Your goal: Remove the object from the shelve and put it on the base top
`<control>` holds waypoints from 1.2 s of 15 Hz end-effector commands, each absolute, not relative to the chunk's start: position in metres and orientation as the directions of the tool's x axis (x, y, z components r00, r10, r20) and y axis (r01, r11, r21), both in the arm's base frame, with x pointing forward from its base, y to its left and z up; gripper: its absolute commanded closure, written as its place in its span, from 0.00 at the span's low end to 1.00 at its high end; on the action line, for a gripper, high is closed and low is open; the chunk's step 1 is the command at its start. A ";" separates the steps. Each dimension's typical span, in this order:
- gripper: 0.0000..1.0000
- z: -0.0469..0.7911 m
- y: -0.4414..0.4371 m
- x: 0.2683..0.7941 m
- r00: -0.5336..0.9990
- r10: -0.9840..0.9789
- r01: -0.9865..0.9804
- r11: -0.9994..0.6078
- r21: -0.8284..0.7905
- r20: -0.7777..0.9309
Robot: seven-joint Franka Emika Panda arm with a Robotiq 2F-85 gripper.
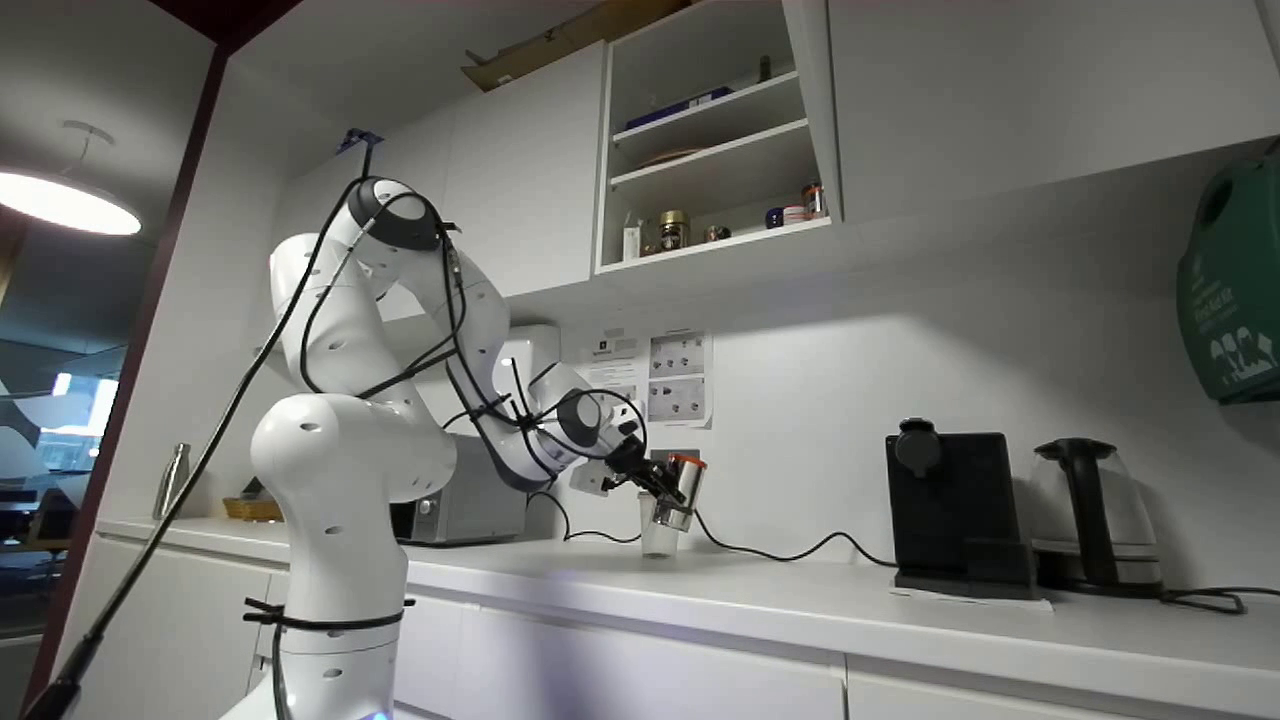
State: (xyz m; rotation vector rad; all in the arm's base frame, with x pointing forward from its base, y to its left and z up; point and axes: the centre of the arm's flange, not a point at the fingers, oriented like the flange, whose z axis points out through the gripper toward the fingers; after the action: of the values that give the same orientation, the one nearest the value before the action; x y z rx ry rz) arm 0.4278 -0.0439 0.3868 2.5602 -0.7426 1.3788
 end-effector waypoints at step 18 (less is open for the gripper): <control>0.51 0.312 -0.039 0.425 0.527 -0.298 -0.543 -0.839 0.046 0.796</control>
State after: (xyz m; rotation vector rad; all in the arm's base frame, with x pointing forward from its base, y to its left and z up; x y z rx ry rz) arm 0.4325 -0.0335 0.3300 2.4909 -0.6984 1.2246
